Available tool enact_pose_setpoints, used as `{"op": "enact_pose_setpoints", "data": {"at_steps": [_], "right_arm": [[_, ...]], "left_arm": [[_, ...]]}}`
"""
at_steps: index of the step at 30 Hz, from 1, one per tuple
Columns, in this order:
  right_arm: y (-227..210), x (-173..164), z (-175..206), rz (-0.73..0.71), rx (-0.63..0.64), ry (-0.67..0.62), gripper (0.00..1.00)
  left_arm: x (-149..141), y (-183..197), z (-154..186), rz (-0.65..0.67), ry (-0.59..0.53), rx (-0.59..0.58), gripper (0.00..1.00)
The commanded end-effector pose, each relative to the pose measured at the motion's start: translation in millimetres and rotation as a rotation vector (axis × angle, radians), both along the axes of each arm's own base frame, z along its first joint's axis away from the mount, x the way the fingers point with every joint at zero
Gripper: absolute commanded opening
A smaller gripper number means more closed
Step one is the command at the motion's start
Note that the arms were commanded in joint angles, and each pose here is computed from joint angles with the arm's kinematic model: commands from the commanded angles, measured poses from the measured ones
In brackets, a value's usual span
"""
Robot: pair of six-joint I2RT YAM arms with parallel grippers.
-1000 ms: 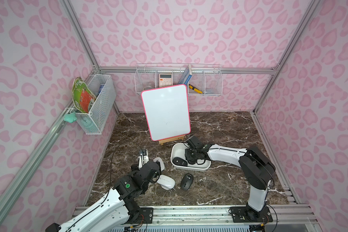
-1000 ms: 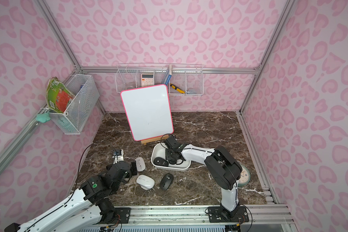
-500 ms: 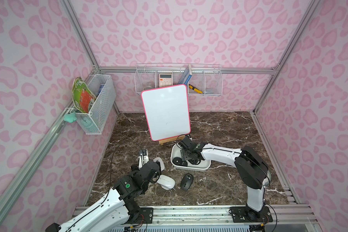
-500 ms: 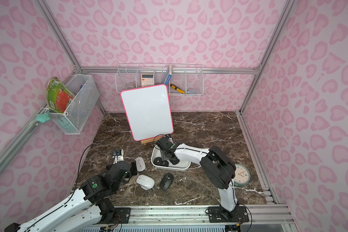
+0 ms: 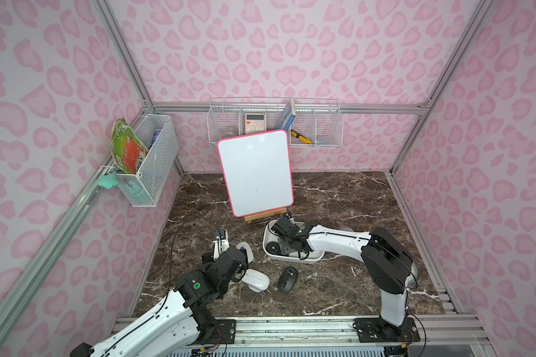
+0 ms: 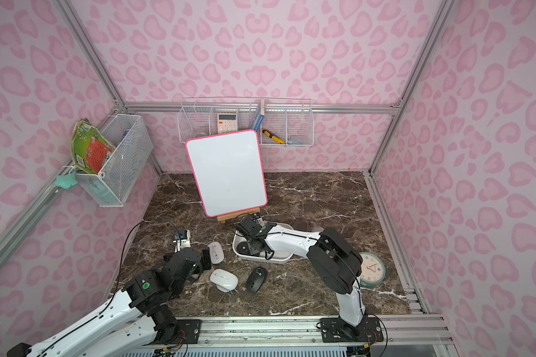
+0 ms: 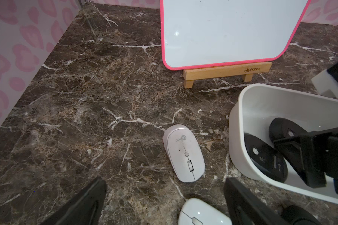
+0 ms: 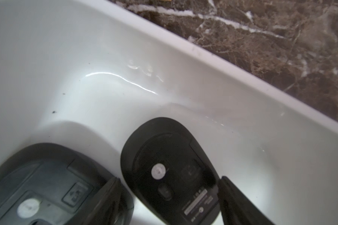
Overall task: Take out the mouse from the storage box
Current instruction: Pick up the mouse from the storage box.
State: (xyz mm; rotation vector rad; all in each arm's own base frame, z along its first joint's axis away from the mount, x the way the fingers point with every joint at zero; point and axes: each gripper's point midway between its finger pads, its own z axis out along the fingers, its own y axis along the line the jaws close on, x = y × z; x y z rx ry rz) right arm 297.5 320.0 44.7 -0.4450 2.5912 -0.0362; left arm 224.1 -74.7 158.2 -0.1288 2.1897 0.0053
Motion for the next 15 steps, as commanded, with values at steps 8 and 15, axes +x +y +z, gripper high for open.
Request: {"op": "enact_pose_setpoints", "data": {"at_steps": [8,15], "right_arm": [[-0.1,7.8,-21.5,0.023,-0.033,0.022,0.76],[-1.1,13.0,-20.2,0.015,0.001,0.018,0.51]], "left_arm": [[1.6,1.6,2.6,0.014,-0.011,0.003,0.99],[1.0,3.2,2.3,0.017,-0.012,0.006,0.99]]}}
